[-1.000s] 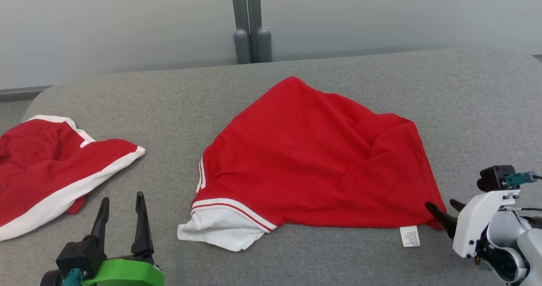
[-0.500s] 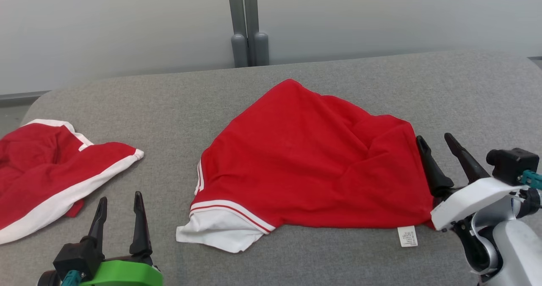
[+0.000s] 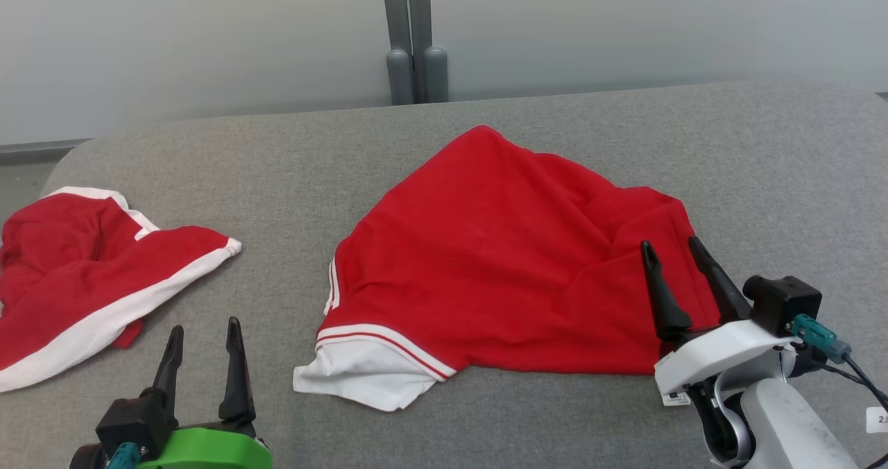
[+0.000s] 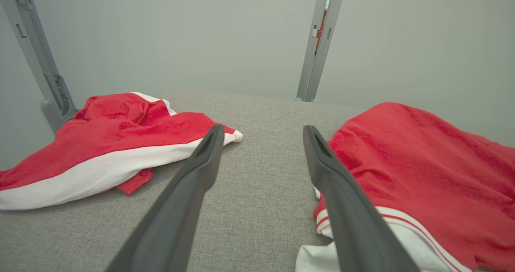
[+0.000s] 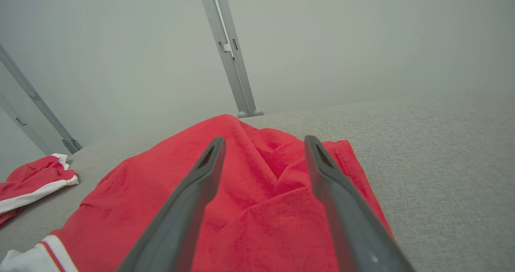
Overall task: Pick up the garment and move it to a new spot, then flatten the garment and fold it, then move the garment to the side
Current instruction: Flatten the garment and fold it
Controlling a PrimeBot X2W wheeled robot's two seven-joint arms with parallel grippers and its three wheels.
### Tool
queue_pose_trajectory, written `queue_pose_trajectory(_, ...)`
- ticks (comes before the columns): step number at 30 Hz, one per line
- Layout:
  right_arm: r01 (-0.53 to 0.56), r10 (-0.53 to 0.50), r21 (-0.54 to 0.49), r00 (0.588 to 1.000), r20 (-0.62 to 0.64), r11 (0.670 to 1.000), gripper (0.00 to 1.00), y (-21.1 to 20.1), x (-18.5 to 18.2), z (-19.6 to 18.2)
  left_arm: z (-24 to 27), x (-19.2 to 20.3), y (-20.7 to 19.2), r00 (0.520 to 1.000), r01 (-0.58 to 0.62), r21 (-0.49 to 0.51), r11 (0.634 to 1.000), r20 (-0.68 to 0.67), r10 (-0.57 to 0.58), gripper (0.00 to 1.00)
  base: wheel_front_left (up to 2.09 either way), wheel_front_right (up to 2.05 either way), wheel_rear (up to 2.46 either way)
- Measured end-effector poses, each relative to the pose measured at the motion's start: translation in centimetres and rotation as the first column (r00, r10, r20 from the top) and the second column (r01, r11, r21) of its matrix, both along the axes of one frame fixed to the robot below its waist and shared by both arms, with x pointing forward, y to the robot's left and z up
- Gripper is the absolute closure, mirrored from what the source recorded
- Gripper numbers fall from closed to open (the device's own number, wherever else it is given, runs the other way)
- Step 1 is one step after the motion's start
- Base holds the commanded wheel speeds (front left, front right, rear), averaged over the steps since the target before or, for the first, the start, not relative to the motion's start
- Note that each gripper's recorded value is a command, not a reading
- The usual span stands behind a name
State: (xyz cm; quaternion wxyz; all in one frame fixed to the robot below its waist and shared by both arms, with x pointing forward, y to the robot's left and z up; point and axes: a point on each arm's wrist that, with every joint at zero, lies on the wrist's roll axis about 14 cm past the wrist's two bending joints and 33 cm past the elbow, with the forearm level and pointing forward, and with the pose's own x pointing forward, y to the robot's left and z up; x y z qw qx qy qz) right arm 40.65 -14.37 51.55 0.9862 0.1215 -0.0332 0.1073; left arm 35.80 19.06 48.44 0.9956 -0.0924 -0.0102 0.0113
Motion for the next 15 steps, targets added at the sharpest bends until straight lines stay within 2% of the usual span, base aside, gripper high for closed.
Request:
queue_pose_trajectory(6, -0.004, 0.004, -0.015, 1.000, 0.000, 1.000, 0.00, -0.1, 0.5, -0.1, -1.8, -0.2, -0.6, 0.995, 0.041, -0.016, 0.999, -0.087, -0.043, 0.00, 0.00, 0.00, 0.00)
queue_pose_trajectory(9, -0.003, 0.003, -0.017, 1.000, -0.013, 1.000, 0.00, -0.2, 0.5, -0.5, -4.0, -0.6, -1.4, 0.972, 0.104, -0.021, 0.994, -0.210, -0.106, 0.00, 0.00, 0.00, 0.00)
queue_pose_trajectory(12, 0.001, -0.002, -0.023, 1.000, -0.021, 1.000, 0.00, -0.6, 0.5, -0.8, -7.0, -1.6, -3.2, 0.903, 0.191, -0.059, 0.980, -0.381, -0.199, 0.00, 0.00, 0.00, 0.00)
queue_pose_trajectory(15, 0.019, -0.019, -0.026, 1.000, -0.021, 0.999, 0.00, -1.3, 0.7, -0.8, -8.6, -2.3, -3.7, 0.839, 0.234, -0.090, 0.968, -0.485, -0.248, 0.00, 0.00, 0.00, 0.00)
